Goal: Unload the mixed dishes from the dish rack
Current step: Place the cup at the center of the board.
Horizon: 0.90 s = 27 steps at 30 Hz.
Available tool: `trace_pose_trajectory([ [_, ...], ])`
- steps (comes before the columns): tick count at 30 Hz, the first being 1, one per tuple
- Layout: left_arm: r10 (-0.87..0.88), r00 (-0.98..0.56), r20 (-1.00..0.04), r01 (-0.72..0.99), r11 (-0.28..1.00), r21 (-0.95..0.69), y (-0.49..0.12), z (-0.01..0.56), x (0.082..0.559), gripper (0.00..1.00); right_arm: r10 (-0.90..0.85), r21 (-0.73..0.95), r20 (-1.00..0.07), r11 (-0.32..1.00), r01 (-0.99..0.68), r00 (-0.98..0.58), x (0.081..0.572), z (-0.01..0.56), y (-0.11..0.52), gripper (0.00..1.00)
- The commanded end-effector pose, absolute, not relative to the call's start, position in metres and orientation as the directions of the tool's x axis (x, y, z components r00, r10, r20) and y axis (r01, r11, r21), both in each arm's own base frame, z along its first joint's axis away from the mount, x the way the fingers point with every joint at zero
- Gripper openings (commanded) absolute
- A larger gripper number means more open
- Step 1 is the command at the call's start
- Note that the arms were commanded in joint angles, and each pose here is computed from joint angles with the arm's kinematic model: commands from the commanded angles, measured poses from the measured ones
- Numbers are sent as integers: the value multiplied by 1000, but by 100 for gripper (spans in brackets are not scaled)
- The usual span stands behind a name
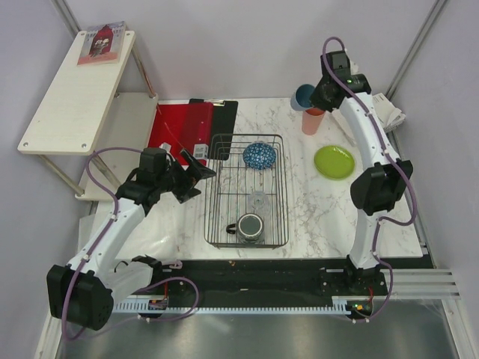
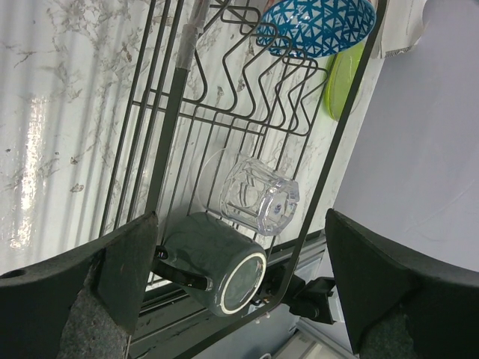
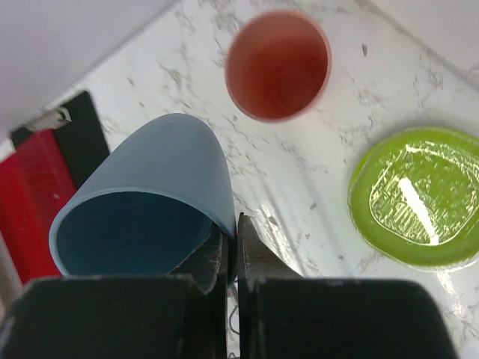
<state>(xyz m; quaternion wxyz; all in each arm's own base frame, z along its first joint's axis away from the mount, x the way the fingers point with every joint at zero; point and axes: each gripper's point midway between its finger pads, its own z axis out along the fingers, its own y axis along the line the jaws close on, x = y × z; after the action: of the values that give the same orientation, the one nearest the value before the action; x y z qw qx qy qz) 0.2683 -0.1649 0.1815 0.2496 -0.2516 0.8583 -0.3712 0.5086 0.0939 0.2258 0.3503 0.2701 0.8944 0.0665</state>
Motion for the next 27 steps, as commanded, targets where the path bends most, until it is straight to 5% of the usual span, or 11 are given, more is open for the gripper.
trace_pose_trajectory([
  [1, -584, -765, -271, -187, 605, -774, -169, 188, 268, 97, 596, 421, -665, 797, 434, -449, 512, 301, 74, 0],
  [27, -582, -764, -278, -211, 633, -745, -163, 172, 267, 96, 629, 369, -654, 750, 549, -419, 561, 241, 28, 0],
])
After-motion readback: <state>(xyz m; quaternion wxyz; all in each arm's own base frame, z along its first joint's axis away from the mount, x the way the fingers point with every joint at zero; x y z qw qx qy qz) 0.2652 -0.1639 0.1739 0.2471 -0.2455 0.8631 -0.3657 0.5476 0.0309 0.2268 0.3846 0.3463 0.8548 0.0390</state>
